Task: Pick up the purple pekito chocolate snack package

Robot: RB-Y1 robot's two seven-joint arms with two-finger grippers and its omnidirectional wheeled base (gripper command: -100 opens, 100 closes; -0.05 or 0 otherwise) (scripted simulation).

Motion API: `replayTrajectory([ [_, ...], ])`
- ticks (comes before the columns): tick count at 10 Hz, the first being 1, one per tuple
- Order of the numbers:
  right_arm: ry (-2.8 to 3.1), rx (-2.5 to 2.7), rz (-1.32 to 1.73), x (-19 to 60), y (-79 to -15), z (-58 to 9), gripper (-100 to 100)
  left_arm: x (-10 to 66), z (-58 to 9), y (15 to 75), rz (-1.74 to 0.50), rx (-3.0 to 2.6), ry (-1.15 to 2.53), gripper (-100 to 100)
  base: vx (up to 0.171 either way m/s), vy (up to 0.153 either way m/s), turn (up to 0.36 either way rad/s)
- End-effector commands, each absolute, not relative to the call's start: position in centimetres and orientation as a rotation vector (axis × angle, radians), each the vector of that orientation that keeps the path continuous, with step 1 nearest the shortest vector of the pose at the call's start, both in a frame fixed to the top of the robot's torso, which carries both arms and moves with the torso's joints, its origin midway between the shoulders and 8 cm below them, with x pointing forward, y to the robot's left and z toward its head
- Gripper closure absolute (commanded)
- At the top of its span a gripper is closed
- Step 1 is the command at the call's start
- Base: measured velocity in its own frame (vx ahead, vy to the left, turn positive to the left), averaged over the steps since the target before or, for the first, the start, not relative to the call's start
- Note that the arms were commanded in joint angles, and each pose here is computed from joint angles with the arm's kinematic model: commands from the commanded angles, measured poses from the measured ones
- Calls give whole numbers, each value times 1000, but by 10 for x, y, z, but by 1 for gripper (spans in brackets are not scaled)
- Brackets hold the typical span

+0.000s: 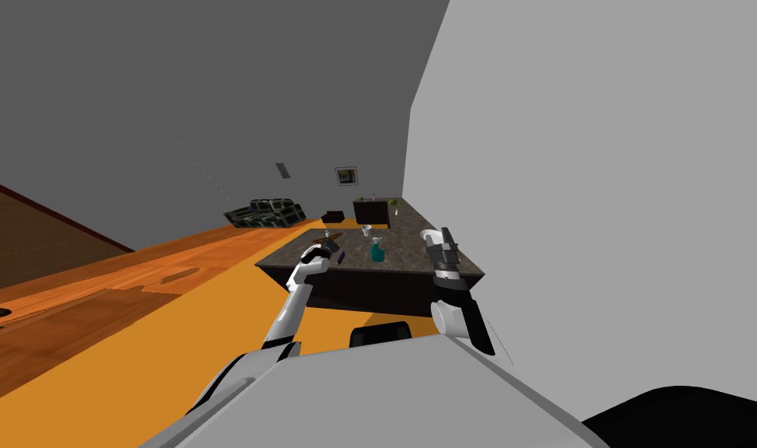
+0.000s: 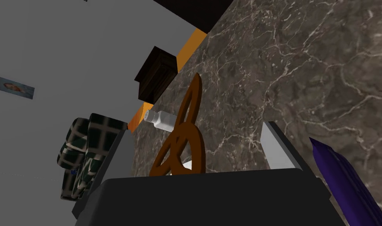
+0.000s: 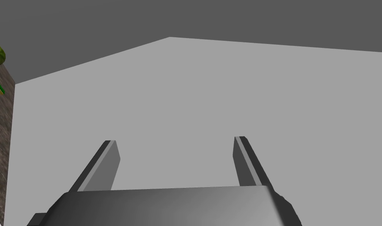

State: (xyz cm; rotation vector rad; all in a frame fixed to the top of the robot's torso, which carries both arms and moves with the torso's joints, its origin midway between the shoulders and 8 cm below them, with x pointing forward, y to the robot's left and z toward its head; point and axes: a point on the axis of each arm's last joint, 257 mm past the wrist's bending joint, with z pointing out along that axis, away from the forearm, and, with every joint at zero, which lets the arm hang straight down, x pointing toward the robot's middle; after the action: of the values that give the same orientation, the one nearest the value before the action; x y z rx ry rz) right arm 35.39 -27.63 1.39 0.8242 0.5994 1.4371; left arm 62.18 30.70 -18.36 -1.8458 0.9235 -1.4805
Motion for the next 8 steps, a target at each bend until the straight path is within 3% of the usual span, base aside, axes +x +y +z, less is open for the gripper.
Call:
replayTrajectory([
  [1,599,824,1437,354,-276,14,0,631,-191,303,-1482,-1934,907,-100,19,-17,19],
  [8,599,824,1437,354,-276,14,0,649,-226,288,-1384,-2238,882,-100,18,-10,12],
])
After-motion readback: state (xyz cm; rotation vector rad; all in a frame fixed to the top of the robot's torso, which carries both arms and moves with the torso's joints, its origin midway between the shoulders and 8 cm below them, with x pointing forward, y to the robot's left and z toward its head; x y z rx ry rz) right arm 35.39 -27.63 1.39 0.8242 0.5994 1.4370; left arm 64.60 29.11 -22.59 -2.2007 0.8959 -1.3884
